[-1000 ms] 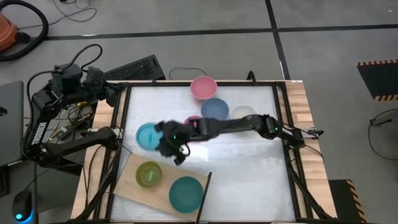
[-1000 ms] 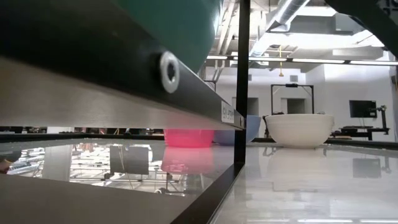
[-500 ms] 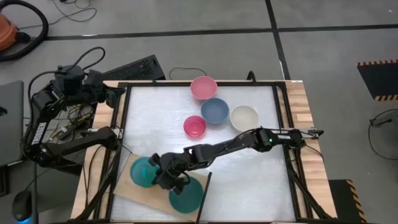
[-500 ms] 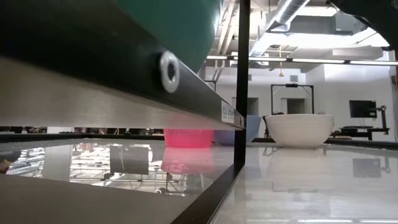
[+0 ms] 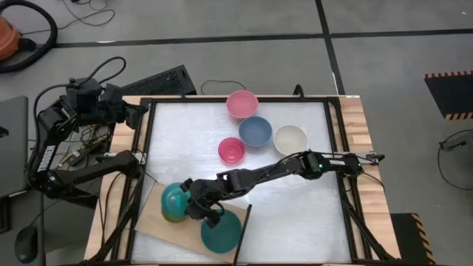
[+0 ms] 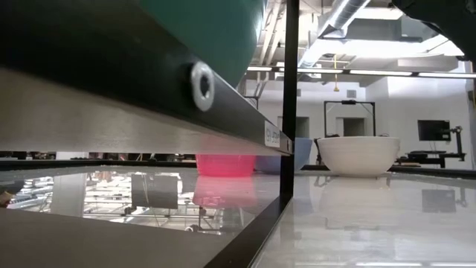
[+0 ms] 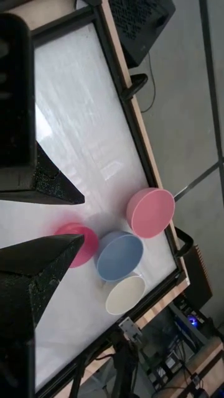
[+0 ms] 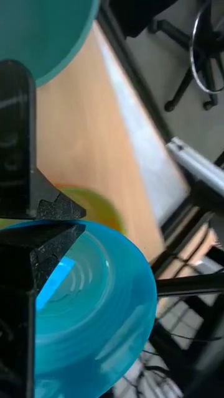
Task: Place and stack bowls onto a shelf
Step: Stack the light blue bowl on top of the green bowl on the shelf
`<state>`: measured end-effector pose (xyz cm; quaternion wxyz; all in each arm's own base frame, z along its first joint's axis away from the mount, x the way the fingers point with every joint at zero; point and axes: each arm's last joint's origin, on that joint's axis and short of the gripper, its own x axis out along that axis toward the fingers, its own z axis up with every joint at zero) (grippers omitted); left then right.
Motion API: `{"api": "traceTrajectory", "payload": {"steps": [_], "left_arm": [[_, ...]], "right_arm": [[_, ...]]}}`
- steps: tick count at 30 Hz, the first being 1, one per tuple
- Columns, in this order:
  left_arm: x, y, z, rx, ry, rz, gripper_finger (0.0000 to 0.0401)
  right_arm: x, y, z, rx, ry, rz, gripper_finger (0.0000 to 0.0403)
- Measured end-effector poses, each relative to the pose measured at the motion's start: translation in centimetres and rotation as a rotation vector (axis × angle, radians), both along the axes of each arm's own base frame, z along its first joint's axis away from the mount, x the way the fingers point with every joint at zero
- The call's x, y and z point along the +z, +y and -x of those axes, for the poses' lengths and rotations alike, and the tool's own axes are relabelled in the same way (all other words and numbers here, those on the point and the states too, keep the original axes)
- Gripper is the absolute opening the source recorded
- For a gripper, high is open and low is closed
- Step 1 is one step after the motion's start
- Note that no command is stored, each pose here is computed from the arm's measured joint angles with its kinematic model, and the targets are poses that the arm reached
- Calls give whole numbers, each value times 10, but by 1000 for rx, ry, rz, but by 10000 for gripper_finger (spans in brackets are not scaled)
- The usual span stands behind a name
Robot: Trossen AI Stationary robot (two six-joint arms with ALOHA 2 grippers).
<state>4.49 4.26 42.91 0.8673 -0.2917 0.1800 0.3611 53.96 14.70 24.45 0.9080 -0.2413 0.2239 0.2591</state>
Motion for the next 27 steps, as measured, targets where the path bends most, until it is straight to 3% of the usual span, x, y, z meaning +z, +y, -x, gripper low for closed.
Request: {"api": "traceTrajectory", "payload": {"steps": [27], "left_arm": [[0,1,1,26,16,-21,71]], "right_arm": [[-7,-5,-1,50,17,-17,23]]}}
